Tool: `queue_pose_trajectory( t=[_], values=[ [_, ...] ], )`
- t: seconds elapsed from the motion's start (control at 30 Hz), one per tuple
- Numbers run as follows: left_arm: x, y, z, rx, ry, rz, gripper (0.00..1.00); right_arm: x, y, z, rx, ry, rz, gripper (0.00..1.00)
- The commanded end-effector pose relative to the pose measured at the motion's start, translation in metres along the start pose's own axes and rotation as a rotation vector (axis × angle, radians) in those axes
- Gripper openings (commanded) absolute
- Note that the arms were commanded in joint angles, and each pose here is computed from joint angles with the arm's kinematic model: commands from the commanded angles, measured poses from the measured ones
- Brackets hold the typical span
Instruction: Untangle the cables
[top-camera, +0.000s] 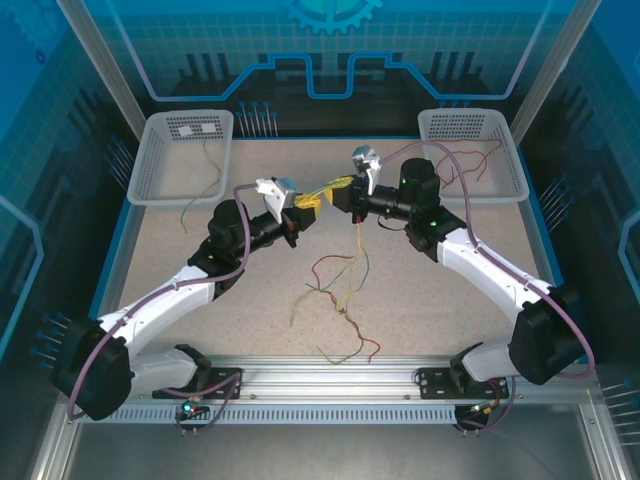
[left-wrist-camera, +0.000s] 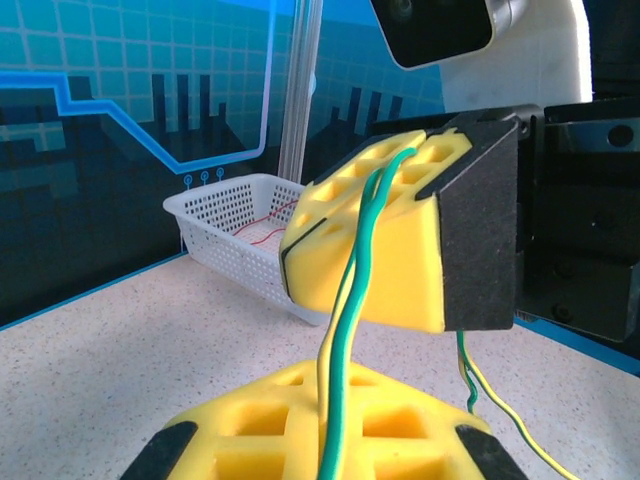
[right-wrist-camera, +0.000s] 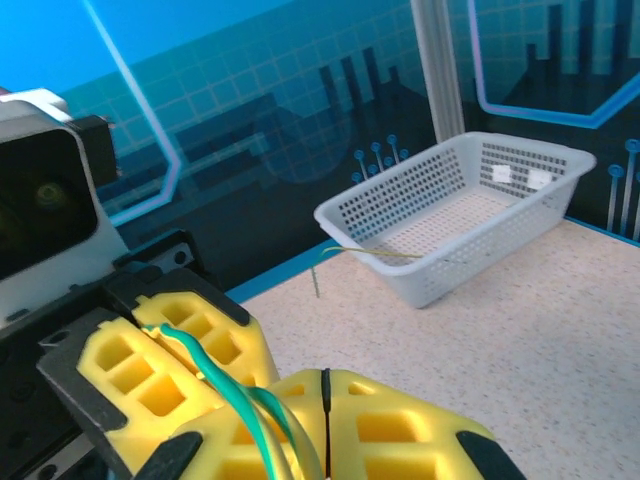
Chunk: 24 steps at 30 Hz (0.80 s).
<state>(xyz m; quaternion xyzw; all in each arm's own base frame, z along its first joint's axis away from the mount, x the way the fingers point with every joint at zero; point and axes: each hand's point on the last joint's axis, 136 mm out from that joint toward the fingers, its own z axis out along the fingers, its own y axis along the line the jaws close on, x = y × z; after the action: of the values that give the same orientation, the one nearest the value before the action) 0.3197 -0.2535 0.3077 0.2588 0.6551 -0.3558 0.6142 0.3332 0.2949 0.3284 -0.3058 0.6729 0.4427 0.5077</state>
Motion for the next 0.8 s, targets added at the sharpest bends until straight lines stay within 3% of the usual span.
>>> queue_pose_trajectory(
  t=[0.0,0.03,0.07,0.1,0.17,0.2,0.33,0.4,0.43,0.63,0.77],
  values=[
    [0.030,0.018,-0.007,-0.080,0.089,-0.083,0.00,-0.089,-0.024,-0.036,0.215,-0.214,-0.147,0.00],
    [0.028,0.023,-0.010,-0.103,0.088,-0.087,0.00,-0.087,-0.025,-0.037,0.234,-0.187,-0.159,0.11],
    [0.025,0.027,-0.012,-0.116,0.088,-0.090,0.00,-0.084,-0.025,-0.039,0.245,-0.160,-0.169,0.37],
    [0.021,0.032,-0.015,-0.133,0.086,-0.091,0.00,-0.081,-0.024,-0.041,0.253,-0.142,-0.193,0.54],
    [0.016,0.036,-0.018,-0.146,0.080,-0.080,0.00,-0.078,-0.019,-0.046,0.262,-0.123,-0.237,0.60],
    [0.012,0.038,-0.019,-0.162,0.075,-0.072,0.00,-0.078,-0.018,-0.050,0.279,-0.122,-0.253,0.69],
    [0.000,0.057,-0.025,-0.253,0.077,-0.049,0.00,-0.078,-0.017,-0.069,0.361,-0.115,-0.302,0.85],
    [-0.008,0.067,-0.030,-0.305,0.064,-0.031,0.00,-0.082,-0.018,-0.084,0.426,-0.128,-0.312,0.87],
    [-0.012,0.073,-0.035,-0.340,0.054,-0.021,0.00,-0.085,-0.019,-0.095,0.472,-0.141,-0.312,0.99],
    [-0.034,0.120,-0.070,-0.565,0.013,0.001,0.00,-0.090,-0.012,-0.146,0.629,-0.229,-0.331,1.00],
    [-0.056,0.155,-0.094,-0.739,-0.043,0.018,0.00,-0.069,-0.019,-0.153,0.656,-0.225,-0.307,1.00]
  ],
)
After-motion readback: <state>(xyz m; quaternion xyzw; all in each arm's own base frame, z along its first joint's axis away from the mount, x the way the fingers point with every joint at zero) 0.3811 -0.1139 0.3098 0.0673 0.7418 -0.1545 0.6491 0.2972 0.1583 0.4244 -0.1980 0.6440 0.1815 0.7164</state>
